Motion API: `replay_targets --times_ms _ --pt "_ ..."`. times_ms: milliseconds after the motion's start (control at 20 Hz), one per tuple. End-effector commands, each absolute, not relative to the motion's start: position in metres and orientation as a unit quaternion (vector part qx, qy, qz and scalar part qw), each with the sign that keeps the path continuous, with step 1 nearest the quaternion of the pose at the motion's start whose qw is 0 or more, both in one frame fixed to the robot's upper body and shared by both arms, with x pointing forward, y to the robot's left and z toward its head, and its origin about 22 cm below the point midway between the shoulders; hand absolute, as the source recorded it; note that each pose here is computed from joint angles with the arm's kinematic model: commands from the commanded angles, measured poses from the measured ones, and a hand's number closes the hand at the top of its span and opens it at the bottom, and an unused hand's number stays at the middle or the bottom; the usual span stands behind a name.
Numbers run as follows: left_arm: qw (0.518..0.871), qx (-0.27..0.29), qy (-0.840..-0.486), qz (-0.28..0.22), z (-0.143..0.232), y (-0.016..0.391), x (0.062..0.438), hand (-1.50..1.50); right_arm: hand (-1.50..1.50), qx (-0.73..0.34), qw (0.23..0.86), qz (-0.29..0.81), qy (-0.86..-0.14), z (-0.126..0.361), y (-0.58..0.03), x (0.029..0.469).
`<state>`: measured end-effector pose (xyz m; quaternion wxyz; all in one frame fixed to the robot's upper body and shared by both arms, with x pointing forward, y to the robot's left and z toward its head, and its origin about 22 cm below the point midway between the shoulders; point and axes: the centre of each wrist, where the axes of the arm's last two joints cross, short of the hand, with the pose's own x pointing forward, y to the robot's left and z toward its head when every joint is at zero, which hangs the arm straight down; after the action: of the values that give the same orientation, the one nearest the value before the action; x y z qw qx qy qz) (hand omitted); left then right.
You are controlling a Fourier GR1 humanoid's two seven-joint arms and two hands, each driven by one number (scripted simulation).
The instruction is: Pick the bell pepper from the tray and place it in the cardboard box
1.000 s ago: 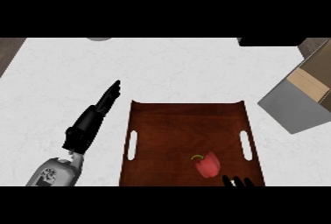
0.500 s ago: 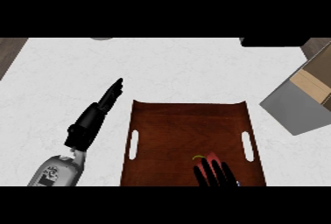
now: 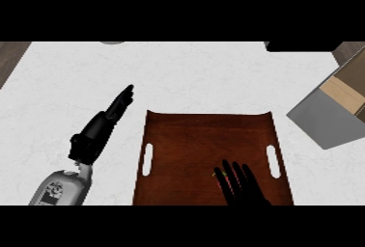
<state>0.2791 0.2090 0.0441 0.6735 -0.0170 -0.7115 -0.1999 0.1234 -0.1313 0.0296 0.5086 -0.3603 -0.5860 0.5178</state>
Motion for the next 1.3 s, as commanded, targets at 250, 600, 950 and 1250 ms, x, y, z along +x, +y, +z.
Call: replay_targets --times_ms 250,600,950,1250 --pt "0.672 -0.009 -0.714 -0.197 0.036 0.2 0.283 0.0 -1.5 -0.365 0.512 0.528 -0.572 0.046 -0.132 0.136" --pt "0.672 -0.007 -0.714 -0.195 0.042 0.203 0.281 0.0 -1.5 -0.362 0.519 0.539 -0.555 0.017 -0.125 0.152" --pt "0.68 -0.008 -0.705 -0.203 0.045 0.195 0.285 0.0 -1.5 -0.362 0.525 0.552 -0.536 -0.014 -0.136 0.155" --pt "0.674 -0.015 -0.711 -0.199 0.04 0.201 0.278 0.0 -1.5 -0.374 0.516 0.563 -0.527 -0.027 -0.109 0.156"
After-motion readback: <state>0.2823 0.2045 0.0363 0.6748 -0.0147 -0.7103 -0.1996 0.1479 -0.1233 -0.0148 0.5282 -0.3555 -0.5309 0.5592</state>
